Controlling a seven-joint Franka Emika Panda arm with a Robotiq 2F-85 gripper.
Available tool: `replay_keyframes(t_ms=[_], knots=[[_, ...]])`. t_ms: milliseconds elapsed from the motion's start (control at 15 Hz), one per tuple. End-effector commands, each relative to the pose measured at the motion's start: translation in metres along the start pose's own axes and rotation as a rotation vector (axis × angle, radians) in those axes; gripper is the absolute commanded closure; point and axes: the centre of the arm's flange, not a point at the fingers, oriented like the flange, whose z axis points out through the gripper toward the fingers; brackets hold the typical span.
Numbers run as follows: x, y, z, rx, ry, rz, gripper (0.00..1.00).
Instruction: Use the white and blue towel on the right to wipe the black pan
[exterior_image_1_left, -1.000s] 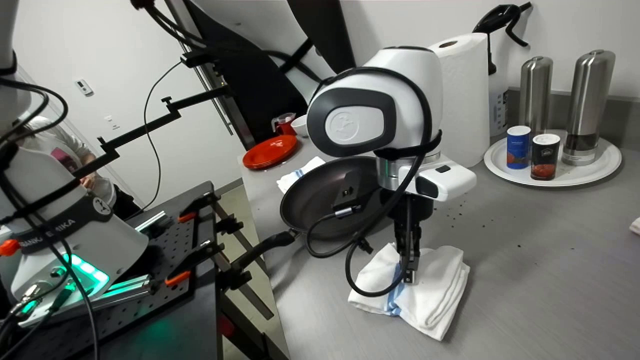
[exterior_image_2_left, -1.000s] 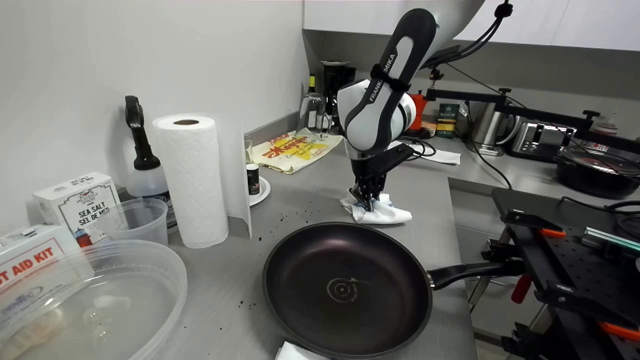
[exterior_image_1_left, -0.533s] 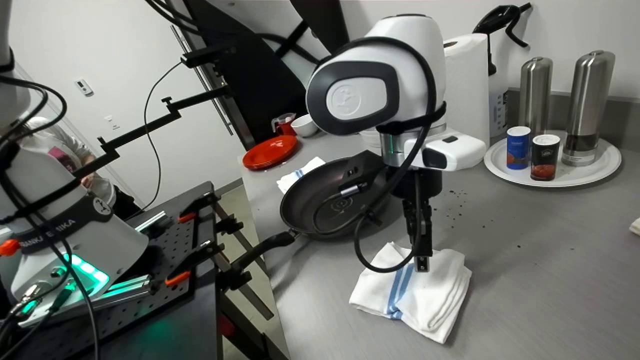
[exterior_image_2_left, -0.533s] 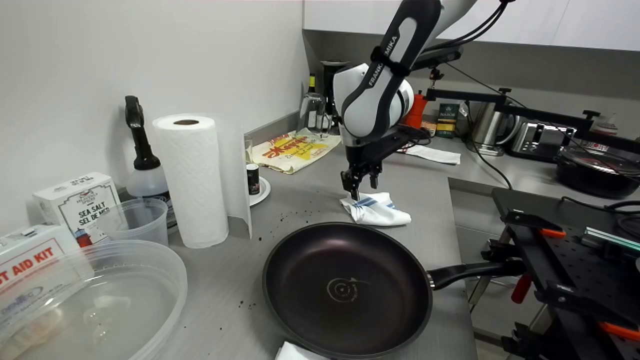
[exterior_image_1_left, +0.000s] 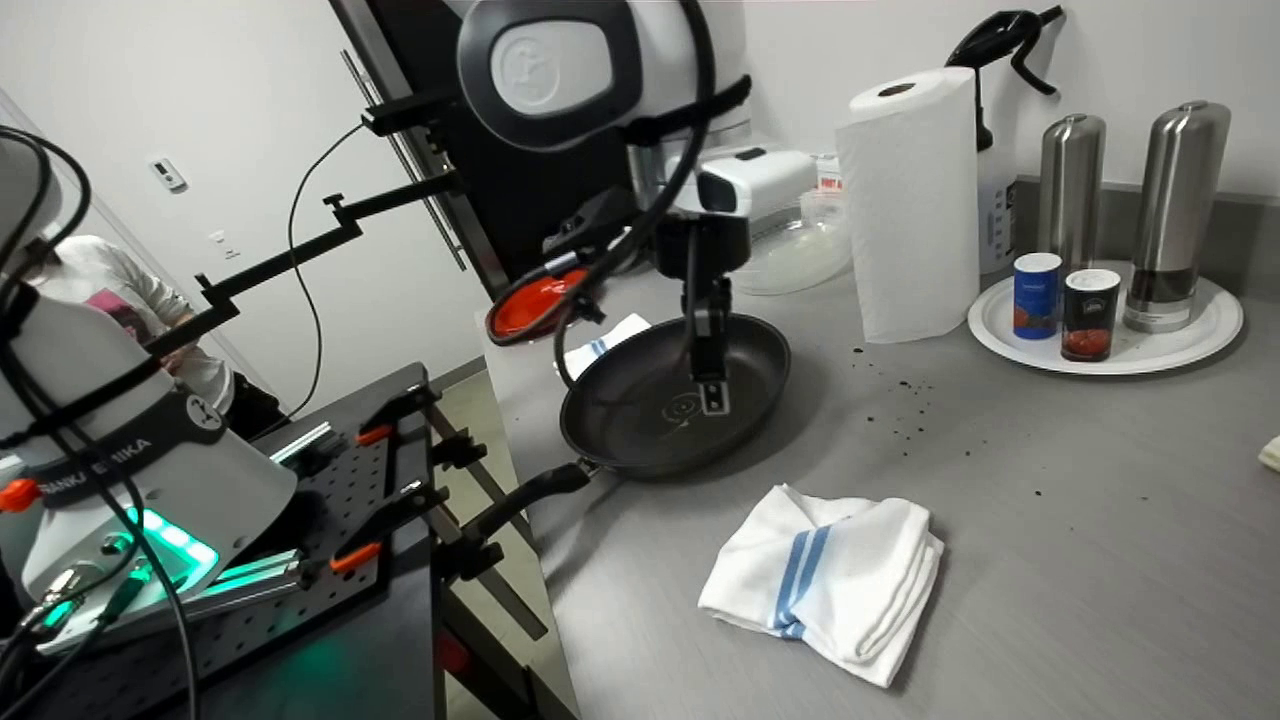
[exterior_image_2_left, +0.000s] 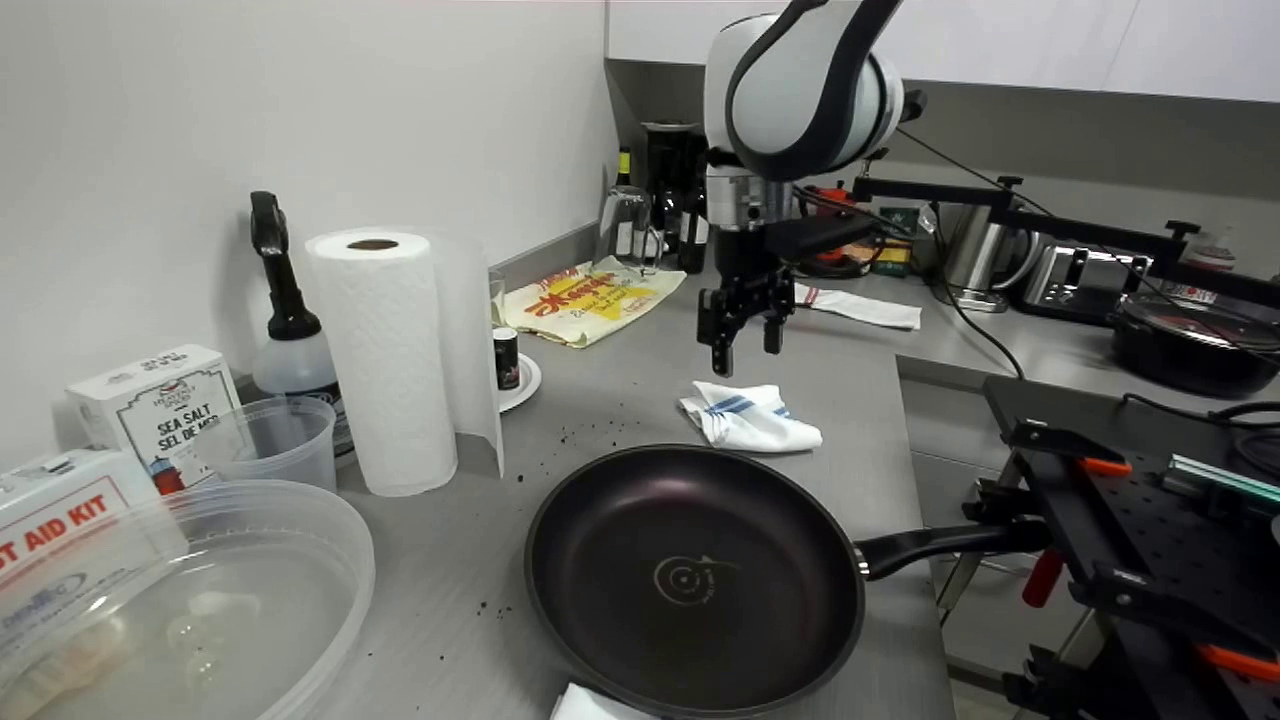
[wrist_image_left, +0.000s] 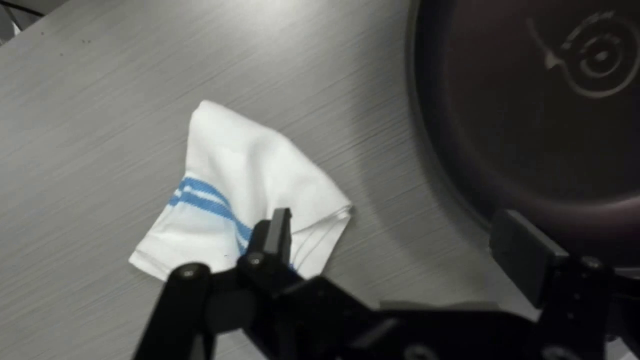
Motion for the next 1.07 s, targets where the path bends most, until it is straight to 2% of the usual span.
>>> replay_keyframes(t_ms=[0, 333, 467, 667, 733, 867, 1000], knots=[[-0.070, -0.021, -0.031, 0.072, -0.028, -0.049, 0.00], [-0.110, -0.059, -0.005, 0.099, -0.017, 0.040, 0.00], [-0.119, -0.078, 0.006, 0.122, 0.030, 0.119, 0.00], [-0.128, -0.116, 0.011, 0.152, 0.059, 0.128, 0.00], [-0.121, -0.093, 0.006, 0.130, 0.031, 0.103, 0.00], [-0.129, -0.111, 0.008, 0.139, 0.039, 0.103, 0.00], [-0.130, -0.114, 0.008, 0.140, 0.039, 0.106, 0.00]])
